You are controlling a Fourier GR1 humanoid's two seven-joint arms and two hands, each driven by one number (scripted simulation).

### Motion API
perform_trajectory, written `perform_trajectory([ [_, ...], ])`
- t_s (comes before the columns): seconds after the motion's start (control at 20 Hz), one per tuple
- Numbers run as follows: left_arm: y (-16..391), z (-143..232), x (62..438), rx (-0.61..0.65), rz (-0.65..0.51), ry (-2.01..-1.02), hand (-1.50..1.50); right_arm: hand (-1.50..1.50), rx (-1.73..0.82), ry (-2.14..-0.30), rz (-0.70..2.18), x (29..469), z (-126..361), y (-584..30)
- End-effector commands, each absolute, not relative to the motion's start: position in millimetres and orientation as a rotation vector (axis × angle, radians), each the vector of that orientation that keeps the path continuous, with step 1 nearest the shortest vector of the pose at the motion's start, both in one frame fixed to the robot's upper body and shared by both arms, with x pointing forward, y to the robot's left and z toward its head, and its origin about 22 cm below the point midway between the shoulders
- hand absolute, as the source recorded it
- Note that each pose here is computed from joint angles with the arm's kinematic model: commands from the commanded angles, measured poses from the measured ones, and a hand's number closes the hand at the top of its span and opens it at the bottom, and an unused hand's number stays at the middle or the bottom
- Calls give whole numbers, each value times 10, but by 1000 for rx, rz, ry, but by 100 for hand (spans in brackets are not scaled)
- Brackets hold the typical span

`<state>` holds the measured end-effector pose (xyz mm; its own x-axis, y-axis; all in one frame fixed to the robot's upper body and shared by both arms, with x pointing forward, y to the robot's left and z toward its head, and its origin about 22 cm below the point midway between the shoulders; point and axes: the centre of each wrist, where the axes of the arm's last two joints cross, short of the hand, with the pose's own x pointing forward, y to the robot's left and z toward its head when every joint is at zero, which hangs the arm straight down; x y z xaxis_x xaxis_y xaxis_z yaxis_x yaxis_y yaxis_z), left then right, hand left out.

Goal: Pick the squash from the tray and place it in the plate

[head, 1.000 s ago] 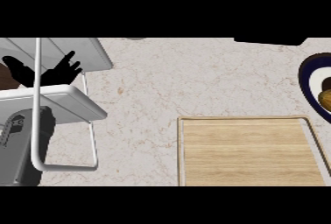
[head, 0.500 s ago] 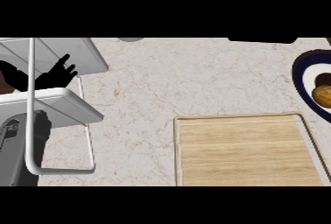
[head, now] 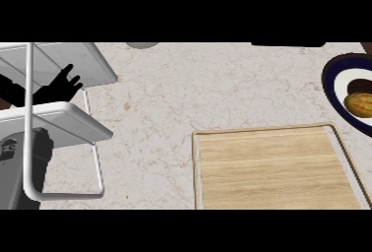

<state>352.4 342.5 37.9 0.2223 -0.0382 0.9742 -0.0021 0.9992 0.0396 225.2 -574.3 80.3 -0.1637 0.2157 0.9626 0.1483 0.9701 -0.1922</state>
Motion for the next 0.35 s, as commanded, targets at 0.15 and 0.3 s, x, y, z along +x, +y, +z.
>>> perform_trajectory([
  [0.15, 2938, -232, 3278, -76, -24, -1209, 0, -150, -194, -1789, 136, 2035, 696, -5819],
  [0.3, 2944, -248, 3255, -71, -23, -1202, 0, -150, -193, -1797, 135, 2016, 664, -5813],
])
